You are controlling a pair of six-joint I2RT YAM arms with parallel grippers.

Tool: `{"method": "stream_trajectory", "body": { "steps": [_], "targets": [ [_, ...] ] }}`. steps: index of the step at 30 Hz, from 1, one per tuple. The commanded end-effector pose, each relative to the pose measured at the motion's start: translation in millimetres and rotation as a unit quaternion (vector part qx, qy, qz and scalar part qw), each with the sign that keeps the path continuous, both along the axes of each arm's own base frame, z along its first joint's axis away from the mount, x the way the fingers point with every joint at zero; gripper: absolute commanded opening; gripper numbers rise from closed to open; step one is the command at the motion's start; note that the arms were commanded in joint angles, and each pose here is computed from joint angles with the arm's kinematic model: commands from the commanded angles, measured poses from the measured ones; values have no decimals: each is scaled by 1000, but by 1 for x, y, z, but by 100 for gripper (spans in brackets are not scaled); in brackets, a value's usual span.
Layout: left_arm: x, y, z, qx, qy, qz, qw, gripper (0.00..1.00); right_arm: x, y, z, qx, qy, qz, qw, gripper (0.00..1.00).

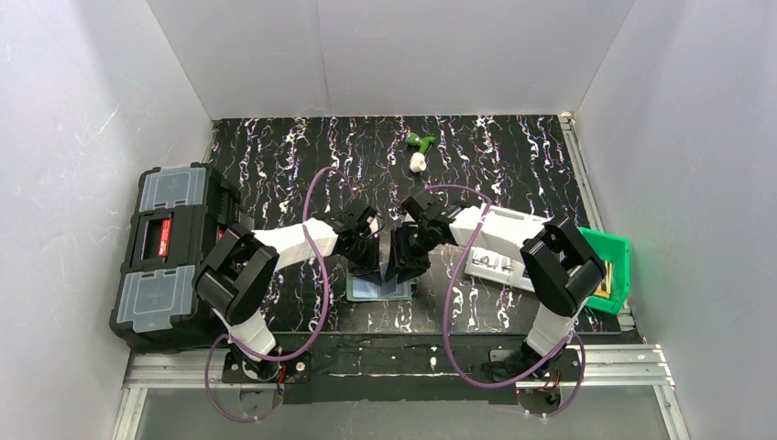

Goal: Take the credit cards out of the card holder
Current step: Remove the credit card from the card holder.

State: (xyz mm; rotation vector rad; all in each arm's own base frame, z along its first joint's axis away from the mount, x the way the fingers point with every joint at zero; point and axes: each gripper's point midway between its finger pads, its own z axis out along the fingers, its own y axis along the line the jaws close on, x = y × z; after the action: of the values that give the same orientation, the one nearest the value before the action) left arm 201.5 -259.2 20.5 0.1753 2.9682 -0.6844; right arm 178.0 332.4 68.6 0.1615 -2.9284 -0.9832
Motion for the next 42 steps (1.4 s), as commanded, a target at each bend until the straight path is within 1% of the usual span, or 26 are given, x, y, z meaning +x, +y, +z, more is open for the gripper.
{"method": "stream_trajectory", "body": {
  "steps": [1,6,10,17,18,21,23,30,33,39,42],
  "targets": [
    [-34,-2,-17,-10,53,-27,998,0,15,30,41,79,-42,32,995,45],
    [-39,0,-17,-24,60,-24,998,0,14,34,44,89,-35,61,994,46],
    [-40,2,-19,-31,70,-8,997,0,16,33,40,73,-32,67,995,47],
    [-36,22,-17,16,69,35,997,0,15,31,30,62,-19,61,996,47],
    [-35,25,-14,23,66,45,997,1,15,31,30,63,-18,59,996,47],
    [-30,33,-4,37,50,69,996,9,14,31,31,67,-19,56,996,51],
    [-27,38,4,45,41,81,995,13,15,32,32,69,-20,55,996,51],
    [-21,54,17,68,21,115,991,14,15,34,33,73,-18,53,996,51],
    [-19,59,19,69,16,127,989,17,14,35,33,77,-15,54,995,51],
    [-17,68,12,75,23,137,987,16,12,42,35,86,-8,56,995,51],
    [-15,68,5,63,35,143,987,13,11,49,36,88,-9,63,994,52]
  ]
}}
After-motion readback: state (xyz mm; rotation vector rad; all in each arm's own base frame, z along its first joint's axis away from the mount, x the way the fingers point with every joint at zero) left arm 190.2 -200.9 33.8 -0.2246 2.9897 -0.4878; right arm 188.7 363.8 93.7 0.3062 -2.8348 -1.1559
